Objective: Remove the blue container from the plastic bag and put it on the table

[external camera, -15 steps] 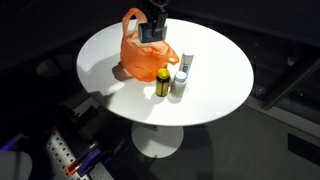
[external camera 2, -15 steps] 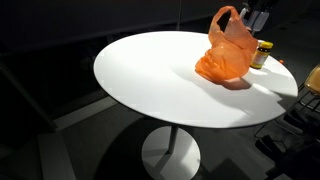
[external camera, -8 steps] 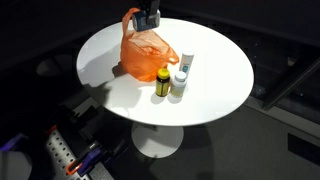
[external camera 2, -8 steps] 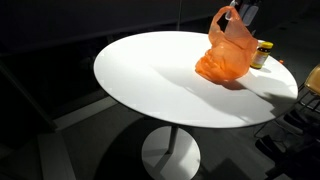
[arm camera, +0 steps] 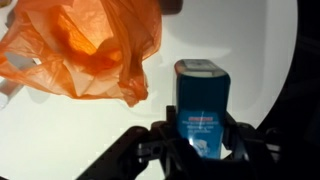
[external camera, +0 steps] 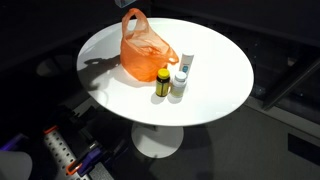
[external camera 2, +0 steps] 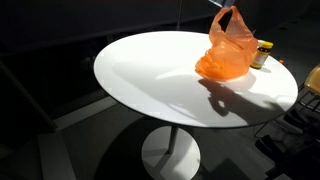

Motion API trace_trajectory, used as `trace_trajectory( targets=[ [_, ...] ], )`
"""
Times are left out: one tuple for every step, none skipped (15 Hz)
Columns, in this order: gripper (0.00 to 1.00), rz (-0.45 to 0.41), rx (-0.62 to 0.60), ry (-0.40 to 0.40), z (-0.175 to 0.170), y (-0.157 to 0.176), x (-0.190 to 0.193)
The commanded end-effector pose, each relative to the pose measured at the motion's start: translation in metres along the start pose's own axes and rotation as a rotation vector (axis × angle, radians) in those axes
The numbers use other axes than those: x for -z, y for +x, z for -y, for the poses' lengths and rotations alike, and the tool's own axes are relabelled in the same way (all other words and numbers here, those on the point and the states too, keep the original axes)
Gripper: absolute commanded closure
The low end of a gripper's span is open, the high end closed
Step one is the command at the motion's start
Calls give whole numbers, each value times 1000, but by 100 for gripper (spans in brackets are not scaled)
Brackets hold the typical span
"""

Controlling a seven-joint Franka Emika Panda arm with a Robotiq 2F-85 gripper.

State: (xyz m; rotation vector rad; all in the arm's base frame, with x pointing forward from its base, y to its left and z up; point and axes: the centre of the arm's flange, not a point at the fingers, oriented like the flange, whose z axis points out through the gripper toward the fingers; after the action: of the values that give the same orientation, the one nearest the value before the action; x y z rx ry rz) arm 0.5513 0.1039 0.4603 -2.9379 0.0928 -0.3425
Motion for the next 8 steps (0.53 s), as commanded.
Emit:
trace_trajectory(
  targets=[
    [82, -8, 118, 87, 28, -12, -12],
    [82, 0, 144, 104, 37, -16, -19],
    [82, 12, 167, 118, 46, -20, -31],
    [82, 28, 186, 131, 53, -24, -40],
    [82, 43, 200, 134, 60, -28, -51],
    [82, 63, 212, 135, 67, -34, -62],
    [82, 85, 222, 131, 71, -40, -74],
    [82, 105, 233, 122, 75, -46, -86]
  ],
)
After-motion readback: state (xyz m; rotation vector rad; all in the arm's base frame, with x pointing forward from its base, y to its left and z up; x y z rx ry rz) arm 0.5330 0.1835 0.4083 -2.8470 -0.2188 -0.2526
